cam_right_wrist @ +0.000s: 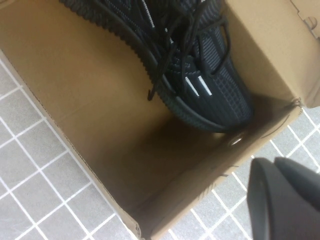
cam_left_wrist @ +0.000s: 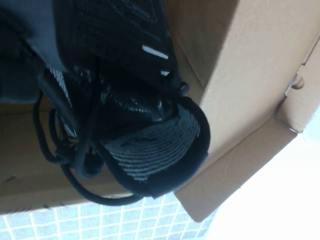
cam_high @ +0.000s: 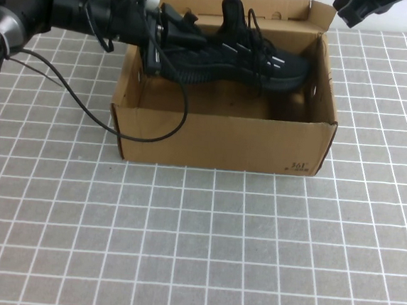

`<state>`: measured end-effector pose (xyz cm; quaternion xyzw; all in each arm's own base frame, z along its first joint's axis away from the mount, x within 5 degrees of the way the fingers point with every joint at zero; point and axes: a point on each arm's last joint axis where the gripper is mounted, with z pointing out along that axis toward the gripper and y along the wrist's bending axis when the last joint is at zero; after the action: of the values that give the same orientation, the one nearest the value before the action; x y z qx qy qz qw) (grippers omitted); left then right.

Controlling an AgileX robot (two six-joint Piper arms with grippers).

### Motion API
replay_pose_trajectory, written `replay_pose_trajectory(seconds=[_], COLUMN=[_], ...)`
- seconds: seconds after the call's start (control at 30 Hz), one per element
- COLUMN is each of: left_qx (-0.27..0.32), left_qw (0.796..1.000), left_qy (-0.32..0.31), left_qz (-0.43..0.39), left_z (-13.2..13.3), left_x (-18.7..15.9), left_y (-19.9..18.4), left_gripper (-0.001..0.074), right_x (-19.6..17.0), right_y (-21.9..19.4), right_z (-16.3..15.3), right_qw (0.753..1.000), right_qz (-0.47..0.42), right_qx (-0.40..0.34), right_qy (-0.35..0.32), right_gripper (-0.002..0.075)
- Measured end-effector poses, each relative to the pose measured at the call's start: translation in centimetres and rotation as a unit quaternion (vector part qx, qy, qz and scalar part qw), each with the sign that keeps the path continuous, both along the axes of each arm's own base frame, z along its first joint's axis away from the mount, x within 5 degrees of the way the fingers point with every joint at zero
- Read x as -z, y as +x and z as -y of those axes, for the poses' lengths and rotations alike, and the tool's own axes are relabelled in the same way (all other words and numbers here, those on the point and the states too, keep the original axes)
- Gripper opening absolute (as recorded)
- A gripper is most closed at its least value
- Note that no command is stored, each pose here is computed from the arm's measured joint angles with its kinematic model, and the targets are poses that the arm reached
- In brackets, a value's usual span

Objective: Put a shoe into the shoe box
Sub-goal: Place the shoe in the shoe box

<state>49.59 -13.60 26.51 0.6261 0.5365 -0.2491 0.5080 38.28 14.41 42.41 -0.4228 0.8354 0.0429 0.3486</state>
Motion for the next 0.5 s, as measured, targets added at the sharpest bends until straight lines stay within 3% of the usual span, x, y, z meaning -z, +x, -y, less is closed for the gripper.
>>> replay_pose_trajectory(seconds=[0.5], left_qx=[0.007], left_qw=[1.000], left_qy=[0.003], left_qz=[0.012], left_z=[0.02], left_x=[0.24], left_y=[0.05], left_gripper=[0.0018], right_x=[-0.07], right_y=[-0.15], right_z=[-0.35], right_qw=[1.000], right_qz=[-0.007], right_qx=[-0.008], right_qy=[0.020], right_gripper=[-0.0016])
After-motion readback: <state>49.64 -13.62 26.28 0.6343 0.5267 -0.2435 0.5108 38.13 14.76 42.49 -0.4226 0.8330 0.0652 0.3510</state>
